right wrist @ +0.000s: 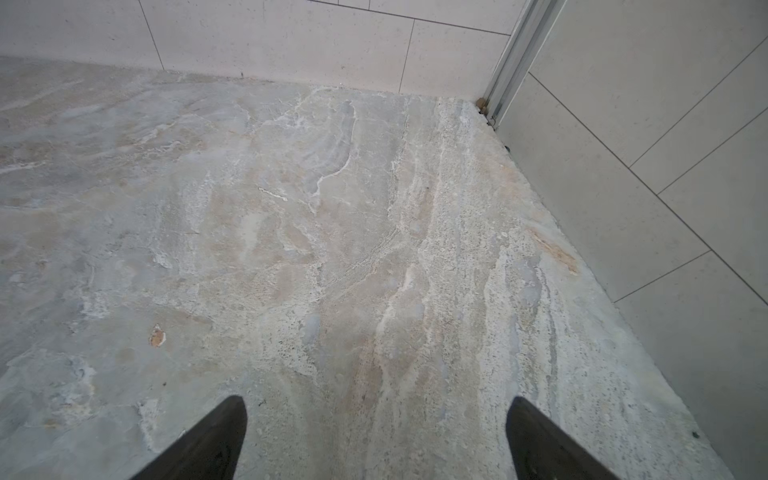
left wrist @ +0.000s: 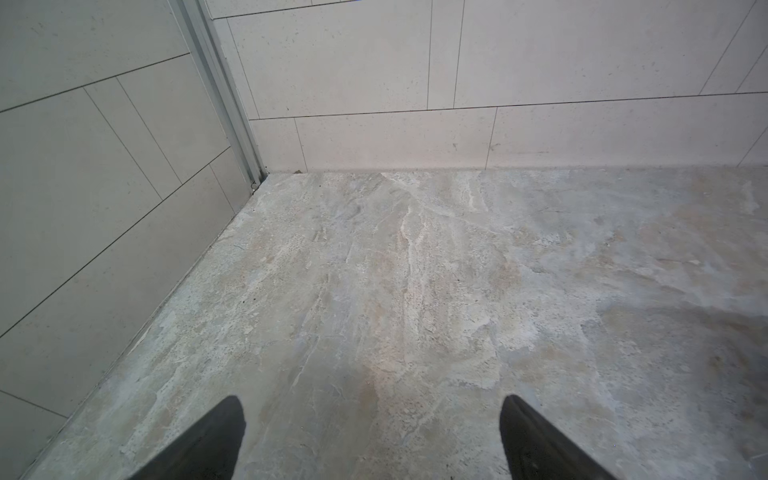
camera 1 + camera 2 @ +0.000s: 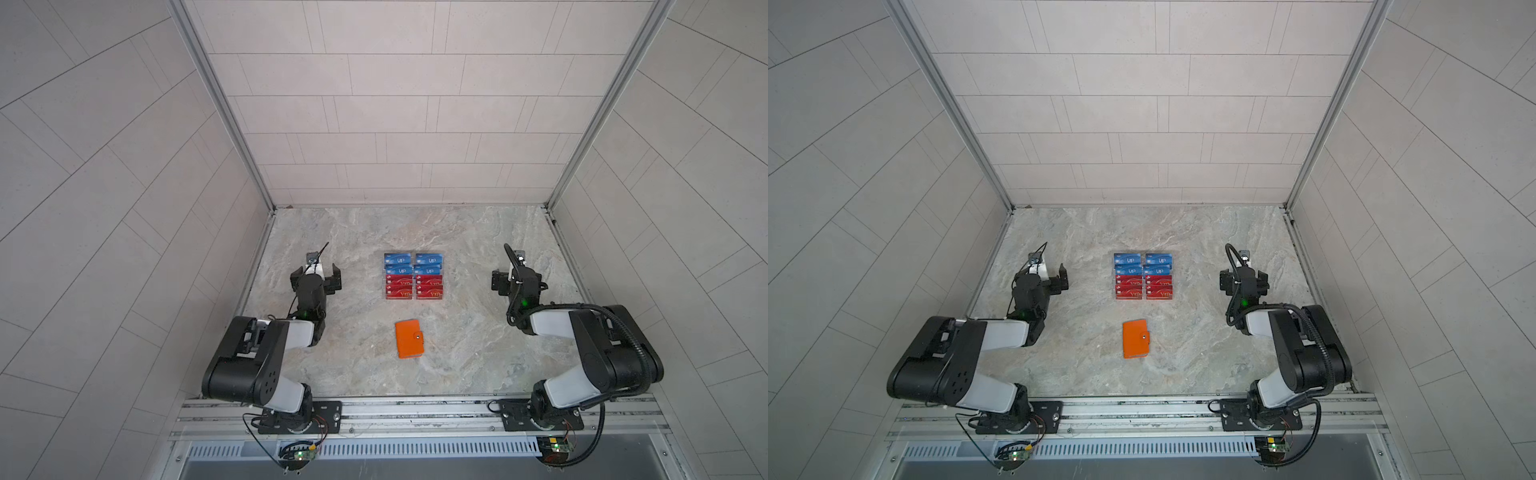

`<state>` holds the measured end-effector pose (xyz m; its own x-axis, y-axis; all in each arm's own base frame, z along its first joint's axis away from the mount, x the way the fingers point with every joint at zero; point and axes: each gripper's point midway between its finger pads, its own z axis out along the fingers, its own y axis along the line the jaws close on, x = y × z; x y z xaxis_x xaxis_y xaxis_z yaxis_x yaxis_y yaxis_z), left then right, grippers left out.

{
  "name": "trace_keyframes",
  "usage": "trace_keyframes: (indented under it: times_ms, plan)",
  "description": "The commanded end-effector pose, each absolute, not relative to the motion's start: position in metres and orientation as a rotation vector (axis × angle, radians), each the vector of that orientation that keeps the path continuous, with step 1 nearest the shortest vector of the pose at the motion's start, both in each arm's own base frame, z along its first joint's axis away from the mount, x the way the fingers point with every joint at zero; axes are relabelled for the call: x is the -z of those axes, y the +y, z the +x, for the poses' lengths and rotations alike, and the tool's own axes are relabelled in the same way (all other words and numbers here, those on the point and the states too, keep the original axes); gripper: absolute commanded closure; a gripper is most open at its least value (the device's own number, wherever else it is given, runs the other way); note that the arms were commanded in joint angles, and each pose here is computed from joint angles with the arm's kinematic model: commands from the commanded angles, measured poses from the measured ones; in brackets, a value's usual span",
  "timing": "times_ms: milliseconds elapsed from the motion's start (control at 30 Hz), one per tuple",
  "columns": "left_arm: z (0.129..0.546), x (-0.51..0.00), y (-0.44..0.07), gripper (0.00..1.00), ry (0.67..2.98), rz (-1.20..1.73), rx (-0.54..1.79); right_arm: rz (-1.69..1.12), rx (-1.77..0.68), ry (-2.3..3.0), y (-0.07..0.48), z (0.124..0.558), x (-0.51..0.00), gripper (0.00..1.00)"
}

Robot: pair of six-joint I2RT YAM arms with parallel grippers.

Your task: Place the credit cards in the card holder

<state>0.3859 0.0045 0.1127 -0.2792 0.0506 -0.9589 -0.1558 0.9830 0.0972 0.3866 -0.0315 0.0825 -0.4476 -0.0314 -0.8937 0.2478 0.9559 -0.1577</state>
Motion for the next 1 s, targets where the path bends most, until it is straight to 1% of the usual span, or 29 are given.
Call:
trace_keyframes:
  times_ms: [0, 967]
  plan:
    - [0.3906, -0.1245, 0.0034, 0.0, 1.813, -0.065, -0.19, 0.147, 0.336, 2.0, -0.0317, 0.3906, -0.0881, 0.0]
    - [0.3906, -0.1239, 0.0098, 0.0, 1.814, -0.096, -0.196, 0.147, 0.336, 2.0, -0.0318, 0.391, -0.0884, 0.0]
